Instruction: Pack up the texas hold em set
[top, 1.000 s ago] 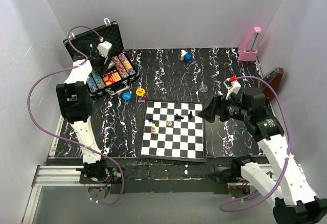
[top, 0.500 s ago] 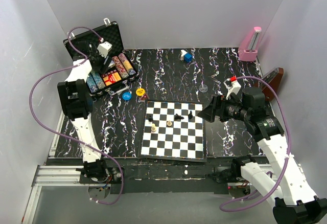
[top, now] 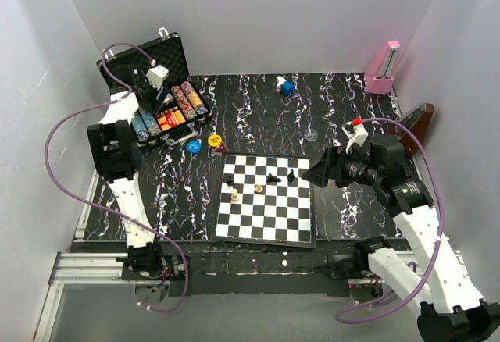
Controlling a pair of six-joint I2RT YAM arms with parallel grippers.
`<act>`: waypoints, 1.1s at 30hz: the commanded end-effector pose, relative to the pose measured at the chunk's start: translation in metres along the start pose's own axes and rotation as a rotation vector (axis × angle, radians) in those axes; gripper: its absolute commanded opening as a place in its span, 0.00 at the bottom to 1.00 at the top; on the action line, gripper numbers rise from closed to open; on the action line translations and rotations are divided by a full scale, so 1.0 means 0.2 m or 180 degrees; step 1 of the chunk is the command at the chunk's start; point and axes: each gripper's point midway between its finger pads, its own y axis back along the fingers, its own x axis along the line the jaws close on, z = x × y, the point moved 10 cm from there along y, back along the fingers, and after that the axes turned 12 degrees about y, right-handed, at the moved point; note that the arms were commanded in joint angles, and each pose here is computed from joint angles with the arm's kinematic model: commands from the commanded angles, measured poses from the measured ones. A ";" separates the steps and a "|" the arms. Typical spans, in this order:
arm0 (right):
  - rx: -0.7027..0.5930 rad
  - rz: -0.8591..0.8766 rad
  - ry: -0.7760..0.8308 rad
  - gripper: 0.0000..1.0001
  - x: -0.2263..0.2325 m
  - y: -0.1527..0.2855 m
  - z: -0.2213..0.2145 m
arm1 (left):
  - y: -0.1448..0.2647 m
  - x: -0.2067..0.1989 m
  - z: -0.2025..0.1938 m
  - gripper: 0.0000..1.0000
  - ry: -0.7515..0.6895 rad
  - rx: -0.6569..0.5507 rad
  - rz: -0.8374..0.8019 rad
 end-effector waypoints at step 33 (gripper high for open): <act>-0.0029 0.0066 -0.0163 0.94 0.01 0.00 -0.02 | -0.03 0.02 -0.03 0.00 -0.0101 -0.0066 -0.0028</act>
